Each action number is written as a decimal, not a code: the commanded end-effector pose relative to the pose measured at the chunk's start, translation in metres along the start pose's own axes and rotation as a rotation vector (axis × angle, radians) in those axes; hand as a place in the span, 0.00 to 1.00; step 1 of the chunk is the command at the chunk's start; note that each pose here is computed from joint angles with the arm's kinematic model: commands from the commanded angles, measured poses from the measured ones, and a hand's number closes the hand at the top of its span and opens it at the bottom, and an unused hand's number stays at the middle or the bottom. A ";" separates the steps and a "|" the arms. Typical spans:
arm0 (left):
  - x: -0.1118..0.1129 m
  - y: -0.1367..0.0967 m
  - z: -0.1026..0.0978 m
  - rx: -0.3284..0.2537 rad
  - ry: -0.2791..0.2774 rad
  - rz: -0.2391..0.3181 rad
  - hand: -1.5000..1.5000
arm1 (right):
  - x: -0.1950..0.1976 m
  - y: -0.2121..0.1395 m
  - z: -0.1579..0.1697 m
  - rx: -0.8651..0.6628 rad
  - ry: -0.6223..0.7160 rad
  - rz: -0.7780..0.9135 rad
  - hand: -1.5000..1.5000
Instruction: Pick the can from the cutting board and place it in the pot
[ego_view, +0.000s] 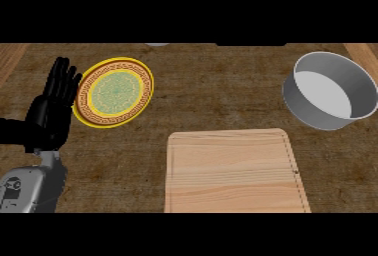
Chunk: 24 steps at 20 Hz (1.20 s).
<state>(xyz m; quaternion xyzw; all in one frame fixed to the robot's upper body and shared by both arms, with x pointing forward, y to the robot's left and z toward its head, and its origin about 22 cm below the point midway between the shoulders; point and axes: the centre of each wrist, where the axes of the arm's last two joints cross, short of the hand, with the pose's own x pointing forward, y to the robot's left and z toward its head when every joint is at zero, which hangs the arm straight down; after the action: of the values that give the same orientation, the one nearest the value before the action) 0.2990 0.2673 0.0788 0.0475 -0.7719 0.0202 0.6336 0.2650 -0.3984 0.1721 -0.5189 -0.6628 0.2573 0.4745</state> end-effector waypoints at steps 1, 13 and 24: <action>-0.002 0.007 0.003 -0.021 0.016 0.019 0.50 | -0.042 0.011 -0.019 -0.022 0.019 -0.021 1.00; -0.012 -0.010 -0.020 -0.006 0.000 0.009 0.50 | -0.102 0.043 -0.057 0.041 0.011 0.016 1.00; -0.002 -0.001 -0.010 -0.026 -0.016 0.014 0.50 | -0.115 0.084 -0.045 0.375 0.071 -0.170 0.00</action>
<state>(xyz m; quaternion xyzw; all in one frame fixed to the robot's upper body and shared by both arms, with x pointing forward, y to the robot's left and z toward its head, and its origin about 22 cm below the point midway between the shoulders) 0.3102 0.2615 0.0831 0.0318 -0.7763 0.0119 0.6294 0.3389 -0.4899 0.0885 -0.4233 -0.6179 0.2960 0.5928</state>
